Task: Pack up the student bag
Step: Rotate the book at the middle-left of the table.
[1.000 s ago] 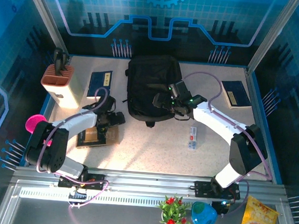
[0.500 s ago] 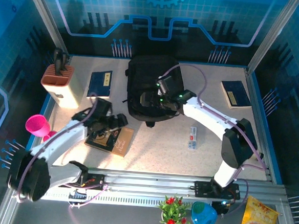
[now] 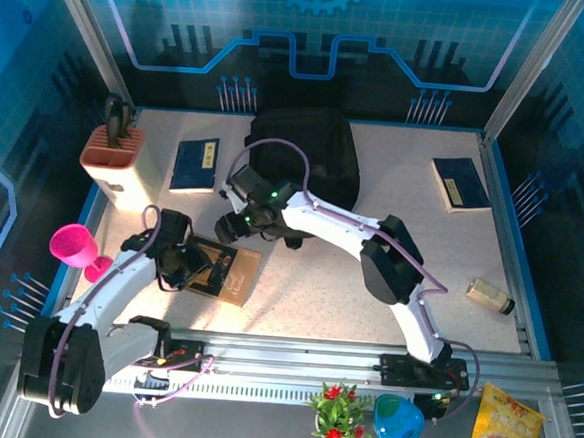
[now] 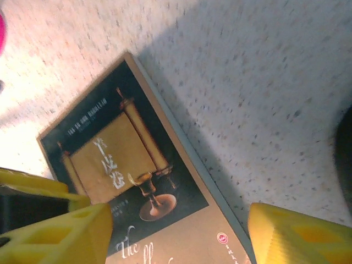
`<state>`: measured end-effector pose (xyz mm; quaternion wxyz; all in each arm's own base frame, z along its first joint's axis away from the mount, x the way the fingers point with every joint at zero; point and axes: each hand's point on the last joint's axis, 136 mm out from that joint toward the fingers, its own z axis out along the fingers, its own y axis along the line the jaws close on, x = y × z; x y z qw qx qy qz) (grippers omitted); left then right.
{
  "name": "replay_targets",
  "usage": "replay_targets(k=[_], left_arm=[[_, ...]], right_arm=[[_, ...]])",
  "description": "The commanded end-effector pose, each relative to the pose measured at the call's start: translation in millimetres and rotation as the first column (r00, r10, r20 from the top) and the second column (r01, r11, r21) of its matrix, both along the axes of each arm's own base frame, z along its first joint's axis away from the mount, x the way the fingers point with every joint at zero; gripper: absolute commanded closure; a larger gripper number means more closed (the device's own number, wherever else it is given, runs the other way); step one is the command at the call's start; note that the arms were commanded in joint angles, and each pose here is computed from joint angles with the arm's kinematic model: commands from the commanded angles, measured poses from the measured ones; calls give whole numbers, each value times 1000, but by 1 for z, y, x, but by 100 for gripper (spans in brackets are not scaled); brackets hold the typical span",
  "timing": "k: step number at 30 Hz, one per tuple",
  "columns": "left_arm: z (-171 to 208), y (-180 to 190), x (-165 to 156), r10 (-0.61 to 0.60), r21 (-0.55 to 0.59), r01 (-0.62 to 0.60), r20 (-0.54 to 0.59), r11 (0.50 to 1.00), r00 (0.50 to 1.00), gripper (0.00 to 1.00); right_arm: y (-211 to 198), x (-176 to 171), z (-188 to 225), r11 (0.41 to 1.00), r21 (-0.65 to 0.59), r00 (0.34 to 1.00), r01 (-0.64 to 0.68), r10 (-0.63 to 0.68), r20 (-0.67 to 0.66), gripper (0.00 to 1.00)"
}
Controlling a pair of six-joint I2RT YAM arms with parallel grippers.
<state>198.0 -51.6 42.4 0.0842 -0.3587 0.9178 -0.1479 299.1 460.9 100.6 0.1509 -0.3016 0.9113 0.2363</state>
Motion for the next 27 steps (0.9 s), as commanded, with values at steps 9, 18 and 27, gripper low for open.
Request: replay_targets(k=[9,18,27], left_arm=[[-27,-4,36,-36,-19,37,21,999,999,66],[-14,-7,97,-146,-6,148,138,989,980,63],[6,13,64,-42,-26,44,73,999,996,43]], right_arm=[[-17,-14,-57,986,-165,996,-11,-4,-89,52],[-29,-30,-66,985,-174,989,3,-29,-148,58],[-33,-9,-49,981,-160,990,109,-122,-74,55]])
